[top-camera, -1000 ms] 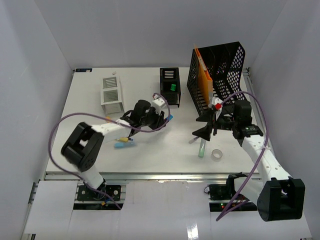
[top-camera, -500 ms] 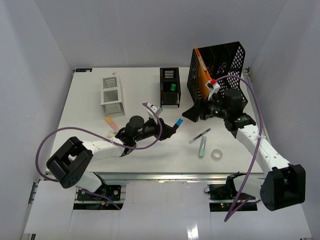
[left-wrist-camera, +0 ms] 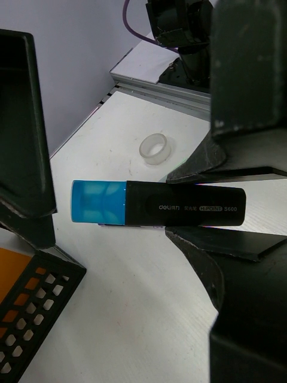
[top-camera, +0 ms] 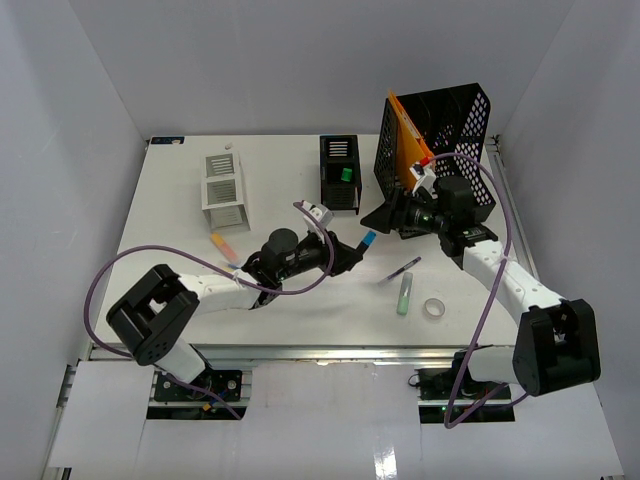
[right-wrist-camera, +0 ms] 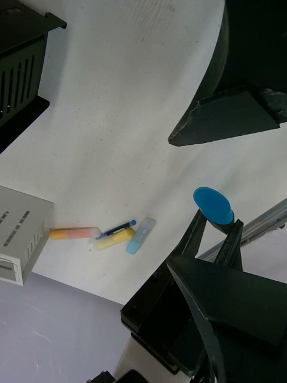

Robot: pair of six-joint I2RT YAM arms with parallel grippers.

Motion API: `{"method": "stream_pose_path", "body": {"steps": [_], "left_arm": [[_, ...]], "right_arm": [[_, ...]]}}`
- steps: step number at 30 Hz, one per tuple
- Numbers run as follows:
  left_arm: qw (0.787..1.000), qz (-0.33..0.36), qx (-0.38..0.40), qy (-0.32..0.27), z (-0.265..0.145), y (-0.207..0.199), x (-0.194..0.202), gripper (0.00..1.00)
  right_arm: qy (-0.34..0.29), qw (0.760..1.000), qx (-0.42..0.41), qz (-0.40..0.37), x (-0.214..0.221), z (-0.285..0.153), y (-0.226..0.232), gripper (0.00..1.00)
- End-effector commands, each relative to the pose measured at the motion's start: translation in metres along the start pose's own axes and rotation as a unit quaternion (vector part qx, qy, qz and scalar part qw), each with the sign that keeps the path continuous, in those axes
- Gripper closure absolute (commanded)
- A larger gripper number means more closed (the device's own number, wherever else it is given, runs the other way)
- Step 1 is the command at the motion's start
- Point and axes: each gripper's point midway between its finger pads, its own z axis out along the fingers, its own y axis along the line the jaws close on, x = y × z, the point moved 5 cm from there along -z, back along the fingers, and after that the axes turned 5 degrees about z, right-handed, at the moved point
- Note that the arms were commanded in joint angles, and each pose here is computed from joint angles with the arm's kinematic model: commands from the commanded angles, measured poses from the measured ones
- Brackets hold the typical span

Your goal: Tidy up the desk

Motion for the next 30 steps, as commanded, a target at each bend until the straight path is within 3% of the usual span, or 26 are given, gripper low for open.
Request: {"method": "stream_pose_path", "body": {"steps": [1,7,11,19,22,24,28,30], "left_arm": [[0.999,0.018,0.011,-0.03,0.012,-0.006,-0.023,0.91],[0.999,0.034,0.002,-0.035,0.018,-0.004,-0.033,0.9],[0.999,0.039,0.005,-0.032,0.023,-0.005,-0.037,0.9],[0.999,0.031,0.011,-0.026,0.023,-0.007,-0.034,0.85],[0.999,0.025,0.013,-0.025,0.022,-0.008,-0.035,0.75],[0.999,0.017,0.01,-0.025,0.021,-0.009,-0.036,0.49],[0.999,0.022,0.001,-0.03,0.013,-0.012,-0.044,0.2],[0.999,0.032,0.001,-0.026,0.005,-0.016,-0.047,0.14]], "right_arm": [[0.0,1.0,-0.018,0.01,0.007,0.001,0.003,0.25],[0.001,1.0,-0.019,0.007,0.014,-0.004,0.006,0.31],[0.0,1.0,-0.025,0.003,0.015,-0.005,0.008,0.43],[-0.002,0.999,-0.044,-0.014,0.013,-0.007,0.014,0.79],[-0.009,0.998,-0.057,-0.032,0.011,-0.01,0.019,0.88],[-0.017,0.996,-0.065,-0.053,0.01,-0.015,0.025,0.92],[-0.042,0.99,-0.06,-0.118,0.001,-0.029,0.035,0.92],[-0.052,0.985,-0.051,-0.155,-0.005,-0.036,0.041,0.92]]}}
